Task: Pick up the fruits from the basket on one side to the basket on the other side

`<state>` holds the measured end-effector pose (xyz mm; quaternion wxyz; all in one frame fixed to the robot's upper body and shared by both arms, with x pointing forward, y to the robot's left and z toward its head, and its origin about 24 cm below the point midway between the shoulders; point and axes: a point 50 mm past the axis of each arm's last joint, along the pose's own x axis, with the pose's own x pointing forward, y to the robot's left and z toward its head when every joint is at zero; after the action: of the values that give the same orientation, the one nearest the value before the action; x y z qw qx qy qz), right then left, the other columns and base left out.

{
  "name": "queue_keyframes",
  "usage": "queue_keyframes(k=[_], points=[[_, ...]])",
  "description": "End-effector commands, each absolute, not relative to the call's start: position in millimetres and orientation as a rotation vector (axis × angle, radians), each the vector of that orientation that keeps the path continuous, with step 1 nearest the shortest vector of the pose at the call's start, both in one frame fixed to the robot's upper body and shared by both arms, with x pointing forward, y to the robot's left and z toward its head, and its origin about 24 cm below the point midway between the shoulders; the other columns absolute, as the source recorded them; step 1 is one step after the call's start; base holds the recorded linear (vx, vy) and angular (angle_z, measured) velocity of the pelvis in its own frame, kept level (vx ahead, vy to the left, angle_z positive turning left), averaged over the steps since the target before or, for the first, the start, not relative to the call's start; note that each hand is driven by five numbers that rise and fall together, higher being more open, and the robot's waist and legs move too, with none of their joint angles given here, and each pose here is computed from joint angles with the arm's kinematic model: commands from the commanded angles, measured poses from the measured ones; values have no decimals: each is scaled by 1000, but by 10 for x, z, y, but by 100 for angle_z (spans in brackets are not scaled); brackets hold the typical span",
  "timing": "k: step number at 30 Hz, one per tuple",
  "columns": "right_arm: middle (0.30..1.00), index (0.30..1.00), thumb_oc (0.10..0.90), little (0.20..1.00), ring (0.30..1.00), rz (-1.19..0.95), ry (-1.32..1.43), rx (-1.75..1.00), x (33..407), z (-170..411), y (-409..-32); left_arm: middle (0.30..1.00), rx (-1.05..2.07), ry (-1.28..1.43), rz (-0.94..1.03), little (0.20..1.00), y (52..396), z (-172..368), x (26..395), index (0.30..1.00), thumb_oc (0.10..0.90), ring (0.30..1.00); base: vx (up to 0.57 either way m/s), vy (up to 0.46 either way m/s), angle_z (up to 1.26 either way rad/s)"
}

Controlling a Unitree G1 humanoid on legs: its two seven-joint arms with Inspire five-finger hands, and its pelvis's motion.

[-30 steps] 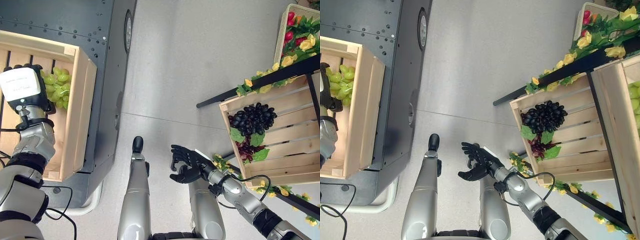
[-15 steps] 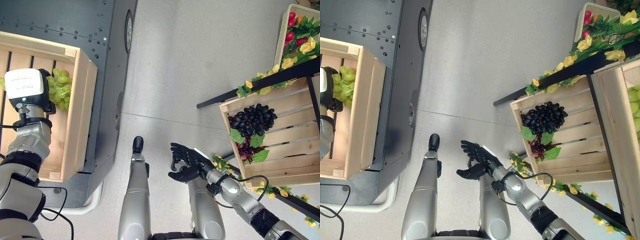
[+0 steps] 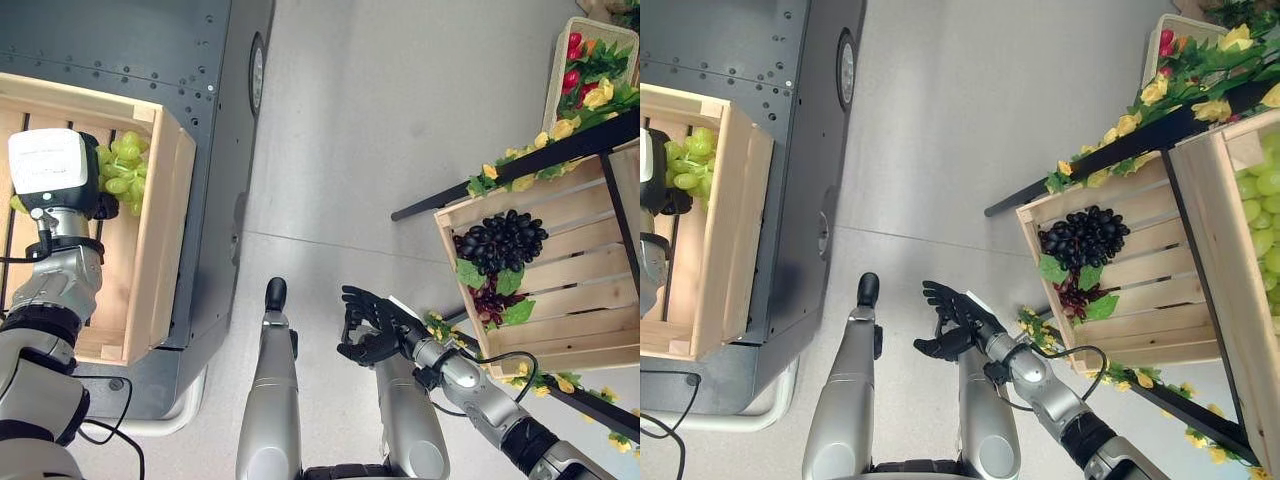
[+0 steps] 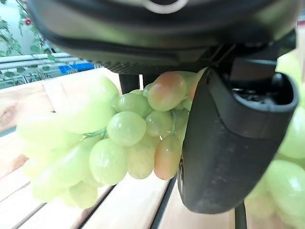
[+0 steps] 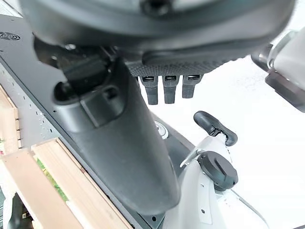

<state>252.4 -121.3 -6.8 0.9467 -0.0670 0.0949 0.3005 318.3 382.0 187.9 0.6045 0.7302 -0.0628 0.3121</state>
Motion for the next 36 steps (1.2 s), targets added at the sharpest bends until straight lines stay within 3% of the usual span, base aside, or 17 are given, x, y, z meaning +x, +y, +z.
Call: queue_keyframes(k=[1,12,22,31,36], points=[[900,900,800,900,900,608,73,-93,2438,93,-1217,300,1618,-415,933,300,3807,2387,3112,300,400,300,4,-67,0],[900,900,800,900,900,553,64,-60,2409,89,-1295,300,1655,-485,946,300,3865,2205,2835,300,400,300,10,-83,3],[900,900,800,900,900,491,9,-21,2375,227,-1407,300,1769,-457,712,300,3776,2013,2585,300,400,300,70,-60,6],[900,900,800,900,900,526,-34,-17,2415,421,-1380,300,1961,-536,357,300,3334,2169,2657,300,400,300,59,-39,8],[900,900,800,900,900,541,-53,-16,2451,552,-1317,300,2024,-655,256,300,3034,2420,2711,300,400,300,13,-42,7]])
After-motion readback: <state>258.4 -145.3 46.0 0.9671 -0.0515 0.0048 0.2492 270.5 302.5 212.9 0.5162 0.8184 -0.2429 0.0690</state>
